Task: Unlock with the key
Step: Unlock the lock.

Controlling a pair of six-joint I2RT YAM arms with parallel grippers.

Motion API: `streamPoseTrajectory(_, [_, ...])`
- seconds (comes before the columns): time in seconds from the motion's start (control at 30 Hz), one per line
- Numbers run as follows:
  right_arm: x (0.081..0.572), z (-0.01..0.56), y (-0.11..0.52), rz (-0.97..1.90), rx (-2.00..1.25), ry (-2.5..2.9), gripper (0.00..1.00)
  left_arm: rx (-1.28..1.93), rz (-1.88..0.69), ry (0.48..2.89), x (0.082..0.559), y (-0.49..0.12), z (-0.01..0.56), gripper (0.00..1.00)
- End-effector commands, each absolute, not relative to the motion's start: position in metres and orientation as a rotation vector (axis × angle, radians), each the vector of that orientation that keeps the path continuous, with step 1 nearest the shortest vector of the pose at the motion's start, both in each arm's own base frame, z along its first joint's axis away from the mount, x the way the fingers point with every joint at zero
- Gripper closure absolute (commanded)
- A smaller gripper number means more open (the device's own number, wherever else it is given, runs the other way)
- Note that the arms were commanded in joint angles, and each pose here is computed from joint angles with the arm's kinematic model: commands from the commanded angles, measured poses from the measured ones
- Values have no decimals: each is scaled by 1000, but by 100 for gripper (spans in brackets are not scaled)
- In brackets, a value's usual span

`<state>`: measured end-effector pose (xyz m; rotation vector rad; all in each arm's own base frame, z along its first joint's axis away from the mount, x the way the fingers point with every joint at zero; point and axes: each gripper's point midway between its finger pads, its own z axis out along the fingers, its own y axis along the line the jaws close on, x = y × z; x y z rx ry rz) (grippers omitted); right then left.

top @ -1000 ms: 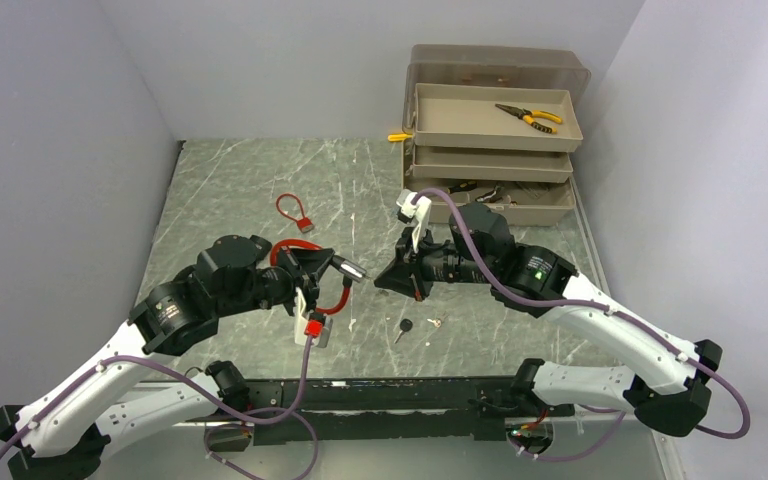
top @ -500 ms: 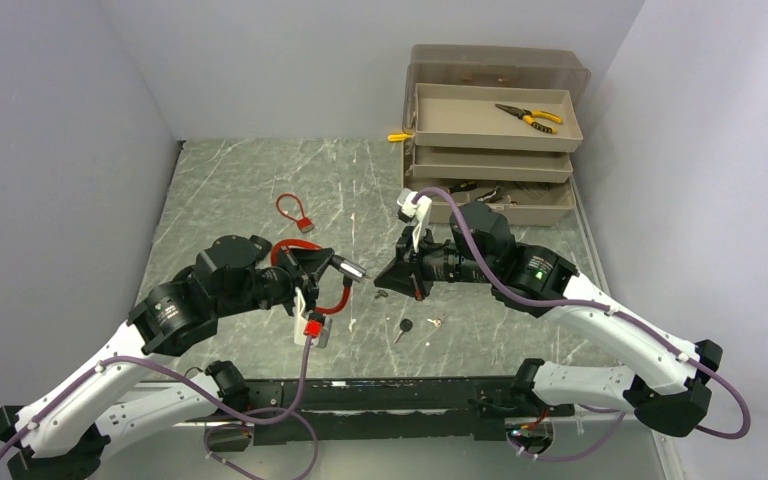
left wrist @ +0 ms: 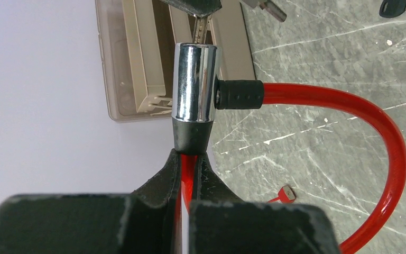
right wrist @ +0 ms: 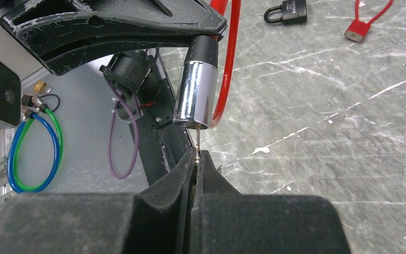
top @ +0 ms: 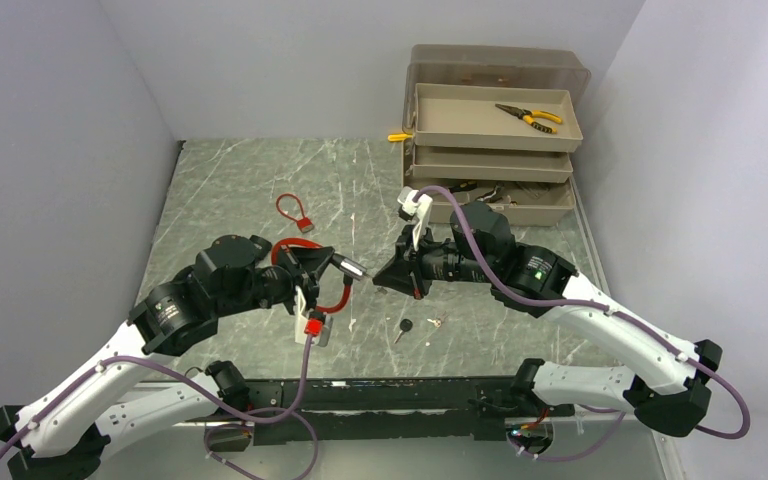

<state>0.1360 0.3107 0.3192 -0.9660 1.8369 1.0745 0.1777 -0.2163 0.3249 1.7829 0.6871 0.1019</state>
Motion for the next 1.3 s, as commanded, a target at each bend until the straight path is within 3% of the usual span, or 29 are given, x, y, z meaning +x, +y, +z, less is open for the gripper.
streamPoseTrajectory(0.0, [147,340,316,1081,-901,1757,100,1678,99,633,177,-222,360,100])
streamPoseTrajectory(0.83, [149,331,342,1144,-979,1770,100,1792,94,530,163,-237,345,100])
streamPoseTrajectory(0.87, [147,332,341,1148,-987,1762,97,1782,98,544,165,-237,345,100])
streamPoseTrajectory(0.93, [146,335,338,1139,-996,1757,72,1768,110,562,168,-235,346,100])
streamPoseTrajectory(1.03, [145,339,327,1103,-996,1759,53,1747,114,586,171,-234,348,100])
streamPoseTrajectory(1.27, [143,347,308,1060,-990,1763,32,1745,112,598,171,-232,345,100])
